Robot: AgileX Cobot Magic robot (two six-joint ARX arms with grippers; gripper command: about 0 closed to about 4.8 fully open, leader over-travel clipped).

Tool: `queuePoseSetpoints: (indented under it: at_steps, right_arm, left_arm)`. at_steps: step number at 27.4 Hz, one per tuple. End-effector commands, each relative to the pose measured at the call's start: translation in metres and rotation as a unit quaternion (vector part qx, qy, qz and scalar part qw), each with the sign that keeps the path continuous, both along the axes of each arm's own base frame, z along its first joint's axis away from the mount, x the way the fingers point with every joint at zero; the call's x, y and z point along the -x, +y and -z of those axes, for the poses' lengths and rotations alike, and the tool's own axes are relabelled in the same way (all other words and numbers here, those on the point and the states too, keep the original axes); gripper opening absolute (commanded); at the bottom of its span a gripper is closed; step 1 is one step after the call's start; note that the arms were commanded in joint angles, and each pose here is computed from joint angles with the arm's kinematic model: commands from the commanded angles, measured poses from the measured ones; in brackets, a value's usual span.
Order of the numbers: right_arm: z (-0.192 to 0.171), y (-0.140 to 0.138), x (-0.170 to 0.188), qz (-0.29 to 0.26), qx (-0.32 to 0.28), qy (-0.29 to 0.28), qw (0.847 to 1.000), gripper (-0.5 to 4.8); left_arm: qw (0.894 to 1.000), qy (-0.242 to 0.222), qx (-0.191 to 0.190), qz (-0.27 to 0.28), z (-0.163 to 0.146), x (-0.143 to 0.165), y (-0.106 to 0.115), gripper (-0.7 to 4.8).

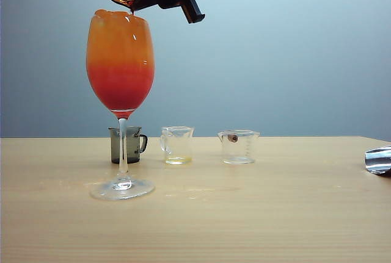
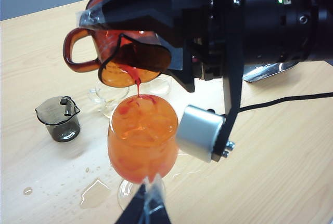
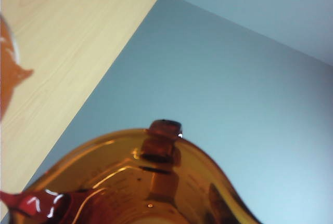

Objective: Pick up the fourth measuring cup from the left, pour the grenadine inside into the goblet, and finally put the measuring cup back in its original place.

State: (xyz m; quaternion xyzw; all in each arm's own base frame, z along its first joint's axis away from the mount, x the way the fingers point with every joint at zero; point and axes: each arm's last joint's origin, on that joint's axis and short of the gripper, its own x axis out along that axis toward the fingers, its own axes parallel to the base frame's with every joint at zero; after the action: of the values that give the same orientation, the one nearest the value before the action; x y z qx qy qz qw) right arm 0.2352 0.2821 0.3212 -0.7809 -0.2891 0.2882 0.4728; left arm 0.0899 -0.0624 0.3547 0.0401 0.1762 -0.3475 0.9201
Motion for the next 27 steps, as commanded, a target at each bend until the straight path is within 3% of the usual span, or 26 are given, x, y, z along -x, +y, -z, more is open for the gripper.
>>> queuePoseSetpoints:
  at_steps: [1,27]
  right_arm:
    - [-0.0074,-0.0004,0.001,-0.002,-0.008,-0.026,1.0,0.4]
    - [-0.0081,0.0051,0.0077,-0.019,0.004,-0.046,0.999,0.3]
  left_arm:
    - [1.0,-0.004,0.001,0.001,-0.0015,0.0005,0.0003,-0.05]
    - [1.0,-0.004,0.001,0.001,-0.0015,0.0005,0.0003,-0.05]
